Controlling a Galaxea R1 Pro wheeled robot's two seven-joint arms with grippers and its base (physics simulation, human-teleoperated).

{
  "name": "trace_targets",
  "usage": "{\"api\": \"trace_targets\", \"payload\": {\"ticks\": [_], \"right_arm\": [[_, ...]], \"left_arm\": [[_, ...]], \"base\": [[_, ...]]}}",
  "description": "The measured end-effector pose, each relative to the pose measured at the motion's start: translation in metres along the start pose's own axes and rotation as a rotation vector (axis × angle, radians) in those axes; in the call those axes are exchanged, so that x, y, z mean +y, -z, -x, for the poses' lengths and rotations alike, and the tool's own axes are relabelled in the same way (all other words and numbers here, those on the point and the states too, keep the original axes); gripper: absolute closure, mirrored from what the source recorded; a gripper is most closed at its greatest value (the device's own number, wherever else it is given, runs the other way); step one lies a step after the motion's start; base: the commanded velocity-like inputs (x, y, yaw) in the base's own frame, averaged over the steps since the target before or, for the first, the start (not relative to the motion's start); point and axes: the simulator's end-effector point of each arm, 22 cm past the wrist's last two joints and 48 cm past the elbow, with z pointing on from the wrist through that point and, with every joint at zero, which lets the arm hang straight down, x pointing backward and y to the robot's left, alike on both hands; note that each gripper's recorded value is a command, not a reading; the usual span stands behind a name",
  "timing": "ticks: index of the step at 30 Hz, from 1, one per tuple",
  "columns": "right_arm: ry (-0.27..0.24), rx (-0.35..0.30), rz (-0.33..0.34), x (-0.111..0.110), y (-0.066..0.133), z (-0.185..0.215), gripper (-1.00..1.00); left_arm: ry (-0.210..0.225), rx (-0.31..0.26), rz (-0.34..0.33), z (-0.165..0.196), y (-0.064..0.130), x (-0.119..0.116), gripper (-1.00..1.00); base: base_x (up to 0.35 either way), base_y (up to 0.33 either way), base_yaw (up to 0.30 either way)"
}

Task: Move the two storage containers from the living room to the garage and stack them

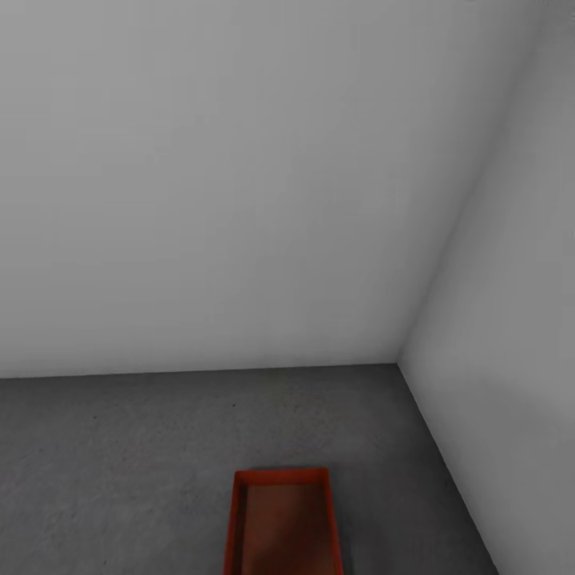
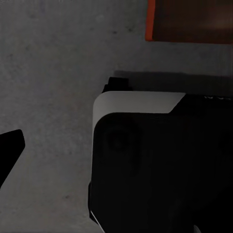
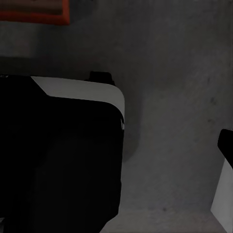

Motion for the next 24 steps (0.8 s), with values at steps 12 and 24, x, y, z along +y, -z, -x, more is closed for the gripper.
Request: {"api": "trace_targets", "payload": {"ticks": [12,24], "right_arm": [[-0.012,-0.049,0.001,0.001,0.003,0.002,-1.0],[-0.017,-0.071,-0.002,-0.001,0.005,0.009,-1.0]], "left_arm": [[0.001,-0.018,-0.001,0.008,0.003,0.0,-1.0],[0.003,-0.035,0.0,0.015,0.006,0.001,-1.0]], "base": [[0.0,0.0,0.0],[0.0,0.0,0.0]]}}
